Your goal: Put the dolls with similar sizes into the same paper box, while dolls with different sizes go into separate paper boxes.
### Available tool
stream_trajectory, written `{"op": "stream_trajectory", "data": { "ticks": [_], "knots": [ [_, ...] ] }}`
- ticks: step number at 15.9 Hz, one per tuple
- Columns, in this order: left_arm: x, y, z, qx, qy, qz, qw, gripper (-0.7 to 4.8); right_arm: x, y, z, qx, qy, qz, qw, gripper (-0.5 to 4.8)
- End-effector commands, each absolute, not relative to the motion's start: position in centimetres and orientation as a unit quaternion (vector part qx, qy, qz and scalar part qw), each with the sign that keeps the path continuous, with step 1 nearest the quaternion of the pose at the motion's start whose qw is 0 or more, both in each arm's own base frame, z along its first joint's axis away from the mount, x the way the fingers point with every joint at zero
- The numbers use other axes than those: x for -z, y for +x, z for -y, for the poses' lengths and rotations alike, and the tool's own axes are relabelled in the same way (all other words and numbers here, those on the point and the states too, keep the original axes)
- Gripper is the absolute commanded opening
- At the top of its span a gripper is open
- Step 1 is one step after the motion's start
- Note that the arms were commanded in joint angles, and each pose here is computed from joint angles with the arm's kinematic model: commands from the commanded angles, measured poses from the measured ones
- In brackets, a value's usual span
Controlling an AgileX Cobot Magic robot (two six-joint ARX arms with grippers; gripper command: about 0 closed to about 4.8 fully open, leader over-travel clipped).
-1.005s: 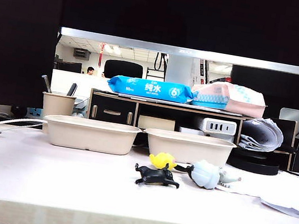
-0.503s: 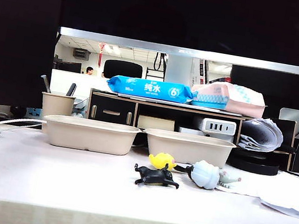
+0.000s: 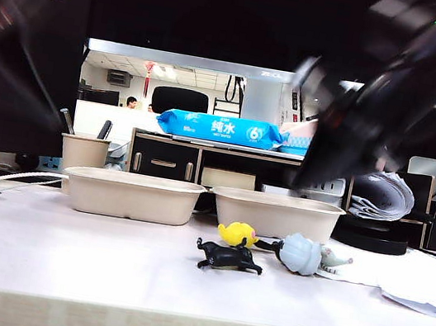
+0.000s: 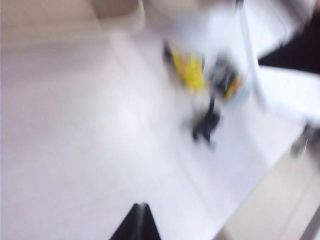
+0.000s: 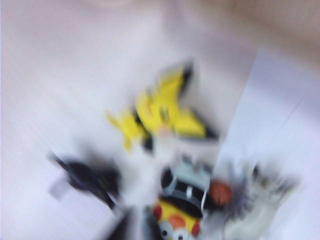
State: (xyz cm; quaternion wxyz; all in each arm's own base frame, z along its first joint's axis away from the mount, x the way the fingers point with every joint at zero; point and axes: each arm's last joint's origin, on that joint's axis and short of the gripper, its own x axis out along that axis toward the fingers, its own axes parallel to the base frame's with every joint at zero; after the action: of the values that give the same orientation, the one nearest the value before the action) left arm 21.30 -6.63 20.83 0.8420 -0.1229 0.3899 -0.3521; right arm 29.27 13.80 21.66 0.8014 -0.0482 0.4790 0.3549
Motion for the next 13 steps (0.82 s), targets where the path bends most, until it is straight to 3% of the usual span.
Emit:
{"op": "stream_trajectory", "data": {
  "ticks": [1, 8, 13],
  "knots": [
    [-20.5, 21.7, 8.3, 0.377, -0.099, -0.406, 0.826, -0.05, -20.7, 29.0, -15.0, -0.344, -0.106, -0.508, 0.783, 2.52],
    [-21.1, 22.1, 8.9, 0.392, -0.096, -0.389, 0.828, 0.3, -17.8, 30.6, -15.8, -0.316, -0.135, -0.508, 0.79, 2.47],
    [-21.1, 22.1, 8.9, 0.391, -0.095, -0.388, 0.829, 0.3, -18.0, 31.1, -16.0, -0.319, -0.13, -0.495, 0.798, 0.32]
  ]
}}
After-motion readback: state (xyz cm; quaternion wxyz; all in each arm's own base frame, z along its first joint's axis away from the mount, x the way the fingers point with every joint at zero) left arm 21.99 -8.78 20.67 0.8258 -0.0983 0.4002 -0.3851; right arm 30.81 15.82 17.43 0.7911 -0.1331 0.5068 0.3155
